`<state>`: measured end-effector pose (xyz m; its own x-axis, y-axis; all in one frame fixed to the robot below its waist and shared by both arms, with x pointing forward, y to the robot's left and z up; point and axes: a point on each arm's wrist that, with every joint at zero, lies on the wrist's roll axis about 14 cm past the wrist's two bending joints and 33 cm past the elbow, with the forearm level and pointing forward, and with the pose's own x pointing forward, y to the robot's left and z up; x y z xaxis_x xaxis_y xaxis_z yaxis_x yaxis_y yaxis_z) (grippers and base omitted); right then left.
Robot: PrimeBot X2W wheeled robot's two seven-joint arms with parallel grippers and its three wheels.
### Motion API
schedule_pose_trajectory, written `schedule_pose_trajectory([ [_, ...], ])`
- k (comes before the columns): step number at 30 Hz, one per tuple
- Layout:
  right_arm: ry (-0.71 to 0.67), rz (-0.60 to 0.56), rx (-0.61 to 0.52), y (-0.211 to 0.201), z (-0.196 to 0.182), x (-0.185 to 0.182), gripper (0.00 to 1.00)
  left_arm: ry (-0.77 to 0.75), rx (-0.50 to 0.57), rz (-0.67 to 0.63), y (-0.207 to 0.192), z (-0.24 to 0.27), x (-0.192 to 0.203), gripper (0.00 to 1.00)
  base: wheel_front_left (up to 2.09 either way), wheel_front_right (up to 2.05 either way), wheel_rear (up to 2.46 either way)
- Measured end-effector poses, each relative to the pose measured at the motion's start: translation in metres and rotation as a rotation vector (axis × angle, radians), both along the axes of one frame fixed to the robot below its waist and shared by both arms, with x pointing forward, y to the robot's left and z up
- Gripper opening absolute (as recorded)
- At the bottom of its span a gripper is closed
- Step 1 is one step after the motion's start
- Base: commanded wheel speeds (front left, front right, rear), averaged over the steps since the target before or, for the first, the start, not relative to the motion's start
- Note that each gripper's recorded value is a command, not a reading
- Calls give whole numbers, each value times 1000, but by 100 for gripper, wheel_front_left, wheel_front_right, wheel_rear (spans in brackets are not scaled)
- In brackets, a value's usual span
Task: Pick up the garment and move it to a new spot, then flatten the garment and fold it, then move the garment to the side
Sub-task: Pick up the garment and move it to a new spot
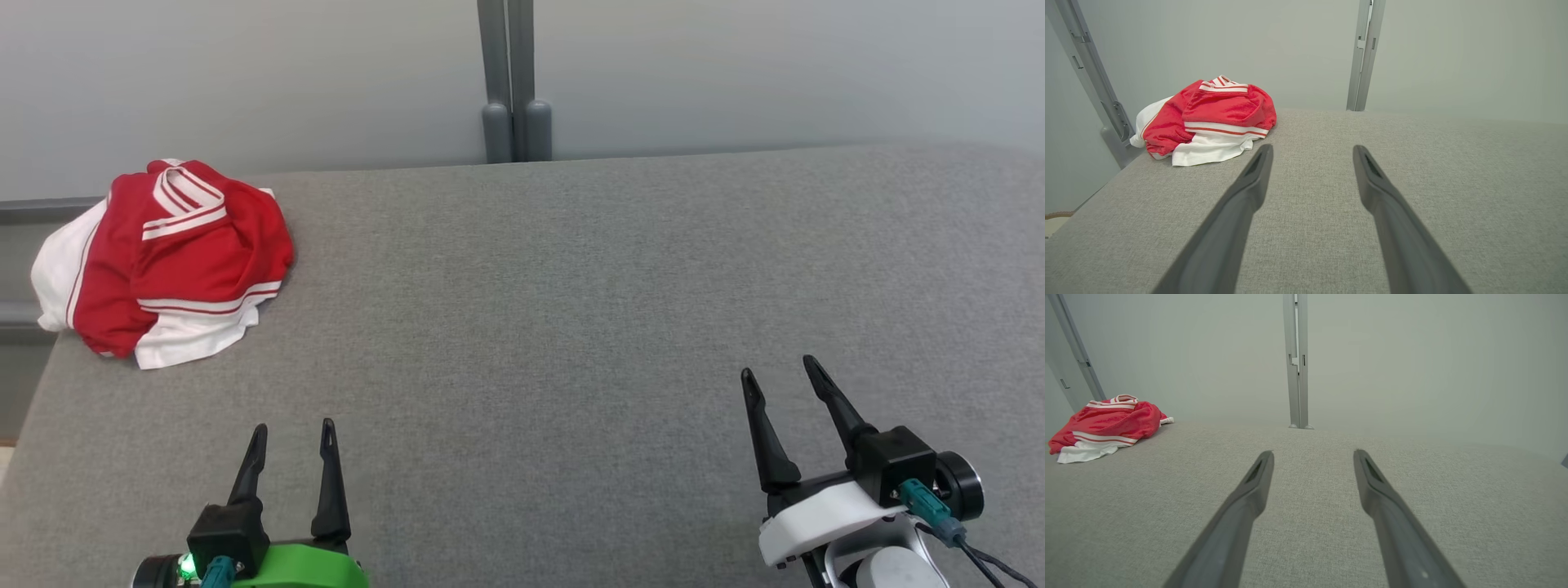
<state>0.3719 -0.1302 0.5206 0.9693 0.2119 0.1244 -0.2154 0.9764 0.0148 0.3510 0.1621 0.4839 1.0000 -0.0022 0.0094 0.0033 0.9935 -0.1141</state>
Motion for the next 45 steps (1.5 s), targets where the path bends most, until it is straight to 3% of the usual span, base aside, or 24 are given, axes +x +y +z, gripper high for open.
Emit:
schedule_pose_trajectory([
  [5,7,65,-3,22,-2,6,100,-5,1,59,18,2,-11,100,0,0,0],
  [11,1,220,1,75,-1,15,100,-9,9,217,65,3,-39,100,0,0,0],
  [20,-2,450,19,155,3,13,100,13,9,472,128,-4,-108,100,0,0,0],
  [29,-12,564,5,193,4,6,100,8,10,614,160,-2,-144,100,0,0,0],
  [37,-48,523,-10,185,9,27,100,-77,90,583,175,34,-106,100,0,0,0],
  [45,-48,424,-16,155,1,57,100,-179,230,412,178,85,-10,100,0,0,0],
])
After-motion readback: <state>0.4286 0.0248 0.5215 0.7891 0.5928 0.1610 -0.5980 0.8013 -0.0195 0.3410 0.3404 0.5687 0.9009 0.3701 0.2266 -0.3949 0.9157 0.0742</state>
